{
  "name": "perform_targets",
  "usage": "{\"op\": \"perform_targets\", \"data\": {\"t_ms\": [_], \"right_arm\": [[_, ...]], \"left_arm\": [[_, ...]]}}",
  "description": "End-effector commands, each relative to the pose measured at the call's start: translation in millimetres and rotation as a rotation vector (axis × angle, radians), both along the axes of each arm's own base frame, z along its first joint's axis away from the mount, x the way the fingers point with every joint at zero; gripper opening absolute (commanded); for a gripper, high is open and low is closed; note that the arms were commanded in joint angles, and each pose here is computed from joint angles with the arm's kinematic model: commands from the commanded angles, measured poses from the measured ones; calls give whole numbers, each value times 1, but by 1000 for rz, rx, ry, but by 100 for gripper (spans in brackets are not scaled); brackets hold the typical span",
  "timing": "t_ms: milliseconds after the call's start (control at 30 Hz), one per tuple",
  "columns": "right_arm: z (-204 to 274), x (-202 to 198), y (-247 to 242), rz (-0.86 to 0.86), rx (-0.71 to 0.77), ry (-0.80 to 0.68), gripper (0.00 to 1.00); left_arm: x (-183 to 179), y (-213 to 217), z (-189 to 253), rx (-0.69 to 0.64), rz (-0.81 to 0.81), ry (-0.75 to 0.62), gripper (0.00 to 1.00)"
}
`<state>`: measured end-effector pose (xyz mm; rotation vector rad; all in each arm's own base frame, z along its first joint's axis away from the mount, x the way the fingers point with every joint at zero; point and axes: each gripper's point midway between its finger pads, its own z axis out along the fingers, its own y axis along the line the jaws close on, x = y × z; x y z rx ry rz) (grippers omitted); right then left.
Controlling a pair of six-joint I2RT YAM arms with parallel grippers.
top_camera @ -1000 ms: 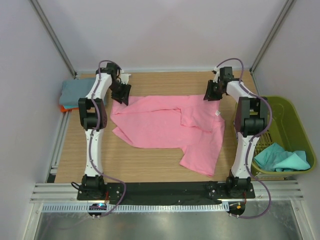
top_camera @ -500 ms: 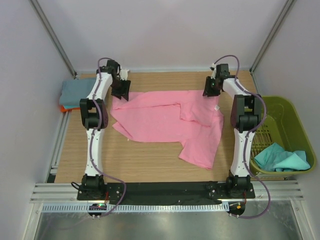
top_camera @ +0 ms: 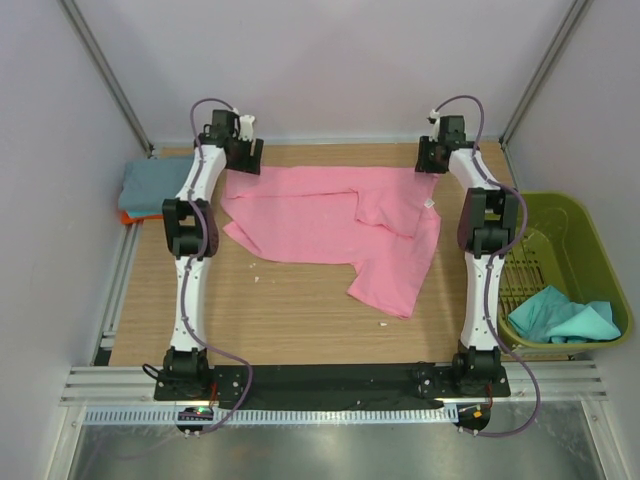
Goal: Fold and stack the t-shirts
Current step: Fold the tshirt
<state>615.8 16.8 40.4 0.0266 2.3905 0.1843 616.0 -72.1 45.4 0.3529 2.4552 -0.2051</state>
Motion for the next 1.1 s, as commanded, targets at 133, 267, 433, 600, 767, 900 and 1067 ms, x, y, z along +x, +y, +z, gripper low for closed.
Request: {"op": "perform_targets", "data": {"t_ms": [133, 267, 433, 600, 767, 900, 1067], "right_arm": [[121, 20, -6, 46, -57, -257, 45], [141, -2, 4, 59, 0, -249, 46], [115, -33, 27, 68, 115, -146, 46], [85, -42, 34, 51, 164, -60, 46], [64, -47, 33, 36, 171, -12, 46], [46, -49, 28, 31, 141, 20, 46], [16, -50, 25, 17, 124, 73, 47]], "left_arm": [[16, -13, 154, -38, 3, -323, 76], [-23, -12, 184, -34, -33, -315, 76], [-81, -19, 138, -54, -111, -141, 73], [-138, -37, 88, -166, -167, 128, 60], [-167, -33, 56, -143, -187, 238, 56], [-173, -25, 39, -99, -176, 259, 57], [-178, -20, 30, -80, -167, 290, 58]]}}
